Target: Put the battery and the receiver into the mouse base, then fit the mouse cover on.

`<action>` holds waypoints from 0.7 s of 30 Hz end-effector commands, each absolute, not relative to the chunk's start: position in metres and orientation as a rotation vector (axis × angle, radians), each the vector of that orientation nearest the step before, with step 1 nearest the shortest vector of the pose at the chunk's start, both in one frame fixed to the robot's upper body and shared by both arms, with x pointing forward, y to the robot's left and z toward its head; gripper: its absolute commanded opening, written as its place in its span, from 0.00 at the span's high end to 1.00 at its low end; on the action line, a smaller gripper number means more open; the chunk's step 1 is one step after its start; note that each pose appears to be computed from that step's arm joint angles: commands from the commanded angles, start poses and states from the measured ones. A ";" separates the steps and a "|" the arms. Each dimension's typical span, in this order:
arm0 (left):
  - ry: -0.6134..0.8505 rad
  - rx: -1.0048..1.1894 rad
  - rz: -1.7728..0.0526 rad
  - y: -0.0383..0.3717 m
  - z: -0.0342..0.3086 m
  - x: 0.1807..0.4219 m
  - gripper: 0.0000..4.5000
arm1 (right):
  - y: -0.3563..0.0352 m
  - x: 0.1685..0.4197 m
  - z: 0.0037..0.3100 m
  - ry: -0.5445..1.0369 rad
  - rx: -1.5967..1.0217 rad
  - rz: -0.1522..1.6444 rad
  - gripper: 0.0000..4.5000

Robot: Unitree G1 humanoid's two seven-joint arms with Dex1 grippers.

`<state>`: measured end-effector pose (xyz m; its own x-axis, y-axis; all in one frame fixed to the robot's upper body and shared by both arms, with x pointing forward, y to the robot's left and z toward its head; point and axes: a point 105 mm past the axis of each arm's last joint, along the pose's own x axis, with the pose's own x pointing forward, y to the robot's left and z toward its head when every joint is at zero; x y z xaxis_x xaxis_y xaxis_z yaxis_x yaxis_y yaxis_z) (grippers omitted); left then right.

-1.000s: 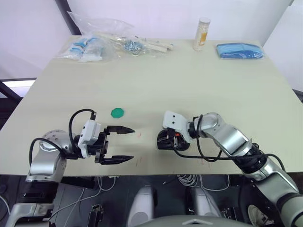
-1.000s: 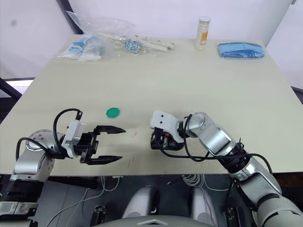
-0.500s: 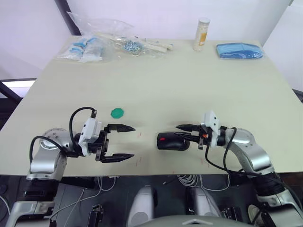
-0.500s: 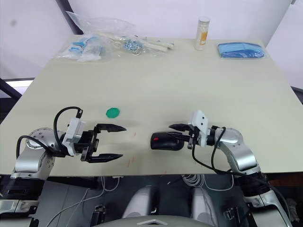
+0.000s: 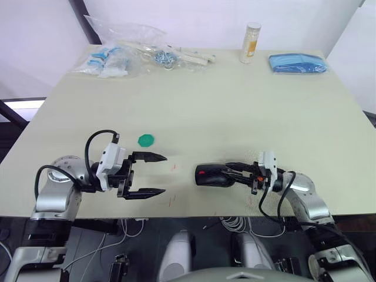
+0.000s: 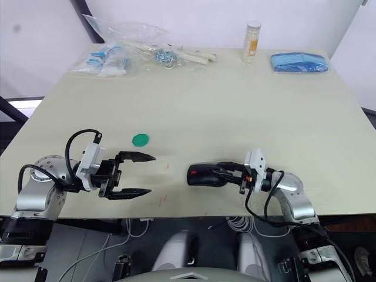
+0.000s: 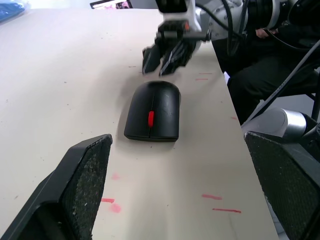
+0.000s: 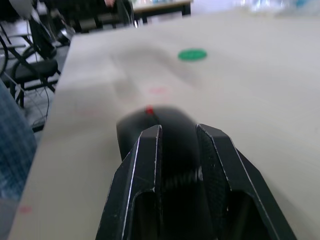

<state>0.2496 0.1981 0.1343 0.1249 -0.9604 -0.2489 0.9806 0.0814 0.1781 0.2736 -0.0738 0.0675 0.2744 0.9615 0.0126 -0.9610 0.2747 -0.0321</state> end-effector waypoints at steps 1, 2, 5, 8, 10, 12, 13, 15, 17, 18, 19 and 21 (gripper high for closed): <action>0.058 0.355 -1.455 0.201 0.141 0.249 0.00 | -0.074 0.269 0.043 0.052 -0.098 1.292 0.75; 0.058 0.356 -1.451 0.201 0.141 0.248 0.00 | -0.073 0.271 0.047 0.032 -0.087 1.285 0.75; 0.068 0.346 -1.443 0.201 0.138 0.246 0.00 | -0.072 0.275 0.064 -0.036 -0.055 1.271 0.75; 0.069 0.334 -1.422 0.203 0.138 0.246 0.00 | -0.079 0.275 0.071 -0.063 -0.081 1.258 0.75; 0.066 0.326 -1.398 0.205 0.138 0.246 0.00 | -0.088 0.274 0.076 -0.083 -0.092 1.236 0.75; 0.041 0.302 -1.311 0.210 0.140 0.251 0.00 | -0.110 0.276 0.087 -0.105 -0.095 1.164 0.75; 0.038 0.281 -1.240 0.217 0.138 0.254 0.00 | -0.125 0.275 0.091 -0.104 -0.094 1.117 0.75; 0.050 0.253 -1.128 0.229 0.133 0.258 0.00 | -0.148 0.272 0.095 -0.092 -0.097 1.049 0.75; 0.057 0.230 -1.068 0.236 0.129 0.257 0.00 | -0.163 0.269 0.097 -0.083 -0.094 0.997 0.75; 0.070 0.204 -1.016 0.242 0.125 0.257 0.00 | -0.174 0.267 0.097 -0.073 -0.092 0.958 0.75; 0.074 0.186 -0.978 0.247 0.123 0.257 0.00 | -0.183 0.265 0.096 -0.063 -0.096 0.923 0.75; 0.067 0.170 -0.914 0.254 0.120 0.256 0.00 | -0.196 0.261 0.094 -0.048 -0.102 0.875 0.75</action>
